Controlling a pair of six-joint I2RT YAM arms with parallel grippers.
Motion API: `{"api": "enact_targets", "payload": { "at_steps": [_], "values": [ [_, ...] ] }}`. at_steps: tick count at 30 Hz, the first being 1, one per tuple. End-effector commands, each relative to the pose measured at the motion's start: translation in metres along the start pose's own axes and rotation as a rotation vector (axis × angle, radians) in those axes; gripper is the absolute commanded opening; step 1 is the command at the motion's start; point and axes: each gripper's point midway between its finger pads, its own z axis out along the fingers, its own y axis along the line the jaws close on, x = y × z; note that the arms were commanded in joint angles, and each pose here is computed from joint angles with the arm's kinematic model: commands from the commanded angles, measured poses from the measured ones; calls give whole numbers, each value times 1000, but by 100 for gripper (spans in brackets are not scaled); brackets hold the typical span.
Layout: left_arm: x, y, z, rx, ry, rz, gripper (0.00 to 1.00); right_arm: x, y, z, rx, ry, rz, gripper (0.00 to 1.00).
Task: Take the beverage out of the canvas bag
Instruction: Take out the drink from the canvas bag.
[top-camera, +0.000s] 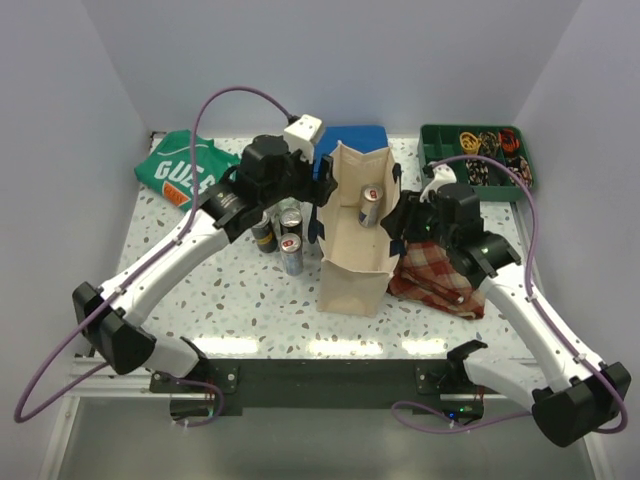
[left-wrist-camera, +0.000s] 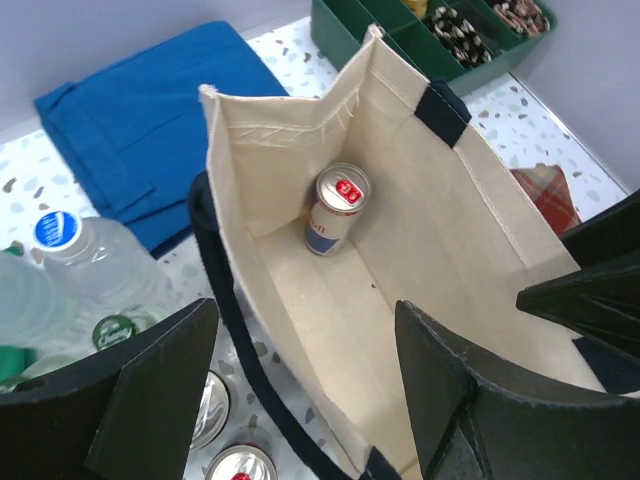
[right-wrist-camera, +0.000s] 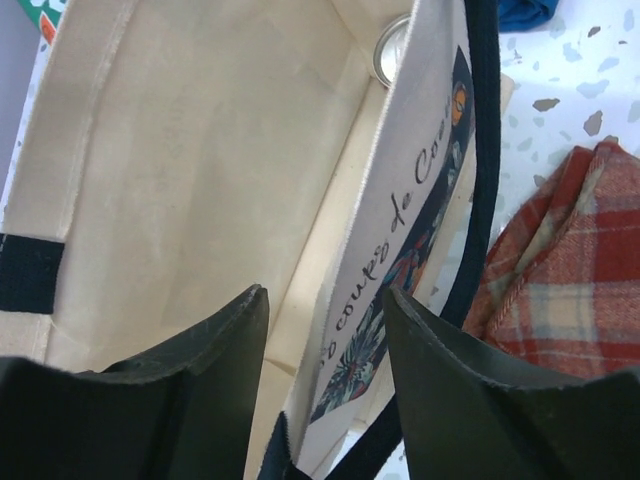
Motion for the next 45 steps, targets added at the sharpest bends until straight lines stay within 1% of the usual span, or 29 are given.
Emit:
{"api": "enact_targets", "payload": {
  "at_steps": [1, 3, 5, 6, 7, 9, 11, 15, 21, 25, 28, 34, 38, 43, 45],
  "values": [
    [-15, -27, 12, 133, 10, 56, 77, -21, -3, -10, 37, -72, -22, 57],
    [-15, -34, 18, 165, 23, 73, 77, -27, -4, -17, 44, -108, -28, 66],
    [-15, -41, 27, 191, 33, 86, 77, -33, -5, -22, 52, -140, -32, 73],
    [-18, -45, 28, 199, 29, 97, 78, -37, -4, -26, 45, -159, -40, 73],
    [-13, -46, 35, 203, 47, 100, 78, -39, -6, -28, 57, -171, -41, 74],
    [-13, -53, 40, 222, 52, 109, 78, -43, -7, -32, 65, -190, -44, 74],
    [-2, -57, 50, 228, 85, 122, 79, -45, -8, -34, 75, -199, -49, 75],
    [7, -67, 66, 222, 106, 143, 79, -46, -13, -34, 102, -204, -48, 75],
    [32, -61, 97, 168, 154, 143, 78, -57, -32, -50, 214, -271, -41, 76],
    [36, -57, 110, 134, 133, 126, 78, -72, -39, -70, 266, -344, -49, 76],
    [39, -57, 120, 131, 128, 116, 78, -77, -40, -75, 278, -370, -62, 76],
    [45, -58, 138, 125, 121, 99, 78, -79, -44, -70, 303, -359, -74, 77],
    [57, -58, 151, 121, 143, 85, 78, -79, -46, -65, 315, -347, -78, 77],
    [62, -57, 164, 108, 125, 52, 78, -79, -46, -62, 321, -343, -84, 77],
    [64, -53, 171, 77, 113, 46, 78, -79, -48, -61, 326, -342, -85, 77]
  ]
}}
